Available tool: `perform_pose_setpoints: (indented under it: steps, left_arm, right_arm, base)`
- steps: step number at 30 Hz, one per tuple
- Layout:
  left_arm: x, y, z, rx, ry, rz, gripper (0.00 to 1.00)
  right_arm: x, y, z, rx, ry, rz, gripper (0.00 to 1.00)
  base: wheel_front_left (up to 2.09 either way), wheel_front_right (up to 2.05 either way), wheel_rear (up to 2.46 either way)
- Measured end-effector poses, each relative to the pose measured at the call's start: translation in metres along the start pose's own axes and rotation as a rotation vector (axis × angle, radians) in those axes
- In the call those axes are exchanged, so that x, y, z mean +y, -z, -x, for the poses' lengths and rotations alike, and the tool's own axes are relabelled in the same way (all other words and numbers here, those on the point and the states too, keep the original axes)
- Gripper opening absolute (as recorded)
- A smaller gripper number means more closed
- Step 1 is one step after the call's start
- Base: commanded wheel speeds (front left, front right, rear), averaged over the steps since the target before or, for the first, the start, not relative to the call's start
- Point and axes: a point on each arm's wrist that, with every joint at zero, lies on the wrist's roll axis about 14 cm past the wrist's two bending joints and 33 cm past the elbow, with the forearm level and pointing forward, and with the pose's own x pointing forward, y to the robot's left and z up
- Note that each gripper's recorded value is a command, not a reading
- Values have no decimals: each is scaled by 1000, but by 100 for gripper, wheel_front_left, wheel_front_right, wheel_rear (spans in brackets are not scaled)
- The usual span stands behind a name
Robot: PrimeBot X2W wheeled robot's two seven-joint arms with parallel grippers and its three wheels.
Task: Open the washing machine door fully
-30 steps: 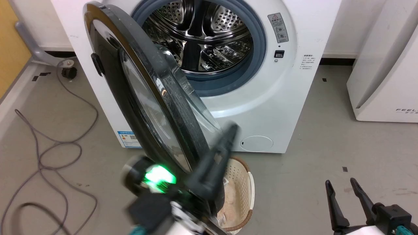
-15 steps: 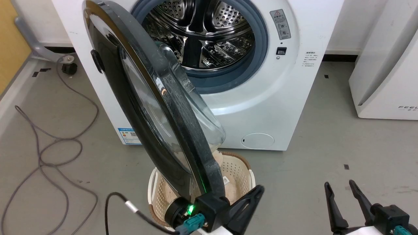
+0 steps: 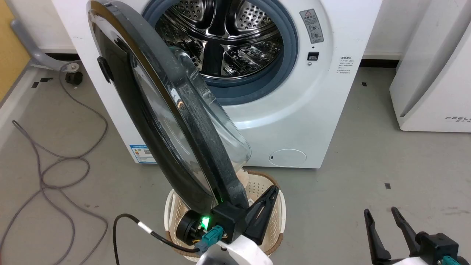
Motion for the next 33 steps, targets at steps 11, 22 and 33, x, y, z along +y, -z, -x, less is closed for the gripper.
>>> perform_pose_setpoints:
  steps: [11,22,33]
  left_arm:
    - [21,-11,29,-24,-111,-2,0]
    - [52,-16,69,-40,-290,15,0]
    - [94,-15,115,-61,-524,14,0]
  right_arm:
    - [15,-2,-6,-7,-44,-15,100]
    - [39,-2,-19,-4,-121,-11,100]
    - [69,0,-37,7,-209,-9,100]
  base:
    - [0,0,0]
    - [0,0,0]
    - [0,0,0]
